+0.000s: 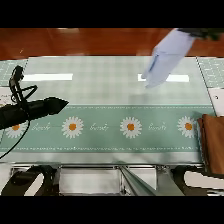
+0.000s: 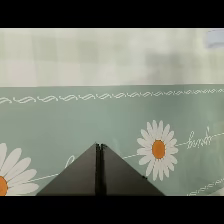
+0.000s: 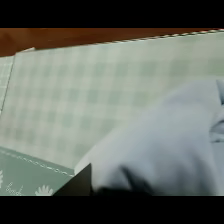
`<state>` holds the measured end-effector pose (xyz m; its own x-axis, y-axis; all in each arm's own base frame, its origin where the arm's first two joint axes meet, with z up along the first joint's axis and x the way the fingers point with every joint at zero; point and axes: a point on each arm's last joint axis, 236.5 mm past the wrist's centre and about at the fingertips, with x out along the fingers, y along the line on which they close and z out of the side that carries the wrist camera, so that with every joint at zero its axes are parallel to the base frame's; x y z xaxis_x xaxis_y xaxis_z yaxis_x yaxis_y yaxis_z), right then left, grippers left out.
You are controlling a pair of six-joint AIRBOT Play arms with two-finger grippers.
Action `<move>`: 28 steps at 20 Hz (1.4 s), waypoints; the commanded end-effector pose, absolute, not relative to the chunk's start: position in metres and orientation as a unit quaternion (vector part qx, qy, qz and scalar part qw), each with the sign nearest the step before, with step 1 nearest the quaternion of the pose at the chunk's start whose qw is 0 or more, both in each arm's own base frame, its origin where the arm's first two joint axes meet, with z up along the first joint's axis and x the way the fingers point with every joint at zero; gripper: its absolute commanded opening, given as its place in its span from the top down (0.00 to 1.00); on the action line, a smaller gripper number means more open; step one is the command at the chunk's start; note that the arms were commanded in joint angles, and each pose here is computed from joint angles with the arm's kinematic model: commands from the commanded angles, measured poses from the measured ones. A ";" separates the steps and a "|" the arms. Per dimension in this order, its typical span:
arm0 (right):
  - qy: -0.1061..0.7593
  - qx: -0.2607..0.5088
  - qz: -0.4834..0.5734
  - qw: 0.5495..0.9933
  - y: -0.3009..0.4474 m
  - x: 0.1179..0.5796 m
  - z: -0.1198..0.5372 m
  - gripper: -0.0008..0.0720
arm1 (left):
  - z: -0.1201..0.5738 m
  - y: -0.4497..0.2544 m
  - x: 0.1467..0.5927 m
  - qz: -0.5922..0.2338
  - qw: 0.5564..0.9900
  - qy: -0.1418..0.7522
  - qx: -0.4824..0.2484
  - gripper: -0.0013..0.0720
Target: Fold the shirts.
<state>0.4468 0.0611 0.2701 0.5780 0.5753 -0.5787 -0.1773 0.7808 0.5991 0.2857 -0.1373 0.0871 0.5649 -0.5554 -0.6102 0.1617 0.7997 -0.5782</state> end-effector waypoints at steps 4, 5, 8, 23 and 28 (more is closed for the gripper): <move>0.434 0.288 0.068 0.851 -0.079 0.373 0.271 0.96 | 0.088 -0.137 0.287 -0.210 0.854 0.414 -0.236 0.95; 0.446 0.293 0.035 0.845 -0.097 0.359 0.265 0.96 | 0.089 -0.136 0.288 -0.209 0.856 0.411 -0.236 0.95; 0.468 0.303 -0.065 0.827 -0.148 0.320 0.251 0.96 | 0.093 -0.133 0.295 -0.202 0.863 0.396 -0.240 0.95; 0.588 0.367 -0.504 0.514 -0.202 0.027 0.112 0.51 | 0.105 -0.123 0.315 -0.181 0.885 0.352 -0.246 0.95; 0.575 0.397 -0.476 0.534 -0.196 0.048 0.101 0.43 | 0.121 -0.109 0.335 -0.158 0.908 0.300 -0.248 0.95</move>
<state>0.0464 -0.1989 0.1082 -0.1298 -0.0613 -0.9896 0.9556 0.2587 -0.1413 0.3198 -0.1193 0.1089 0.7085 -0.4794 -0.5179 0.1473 0.8182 -0.5558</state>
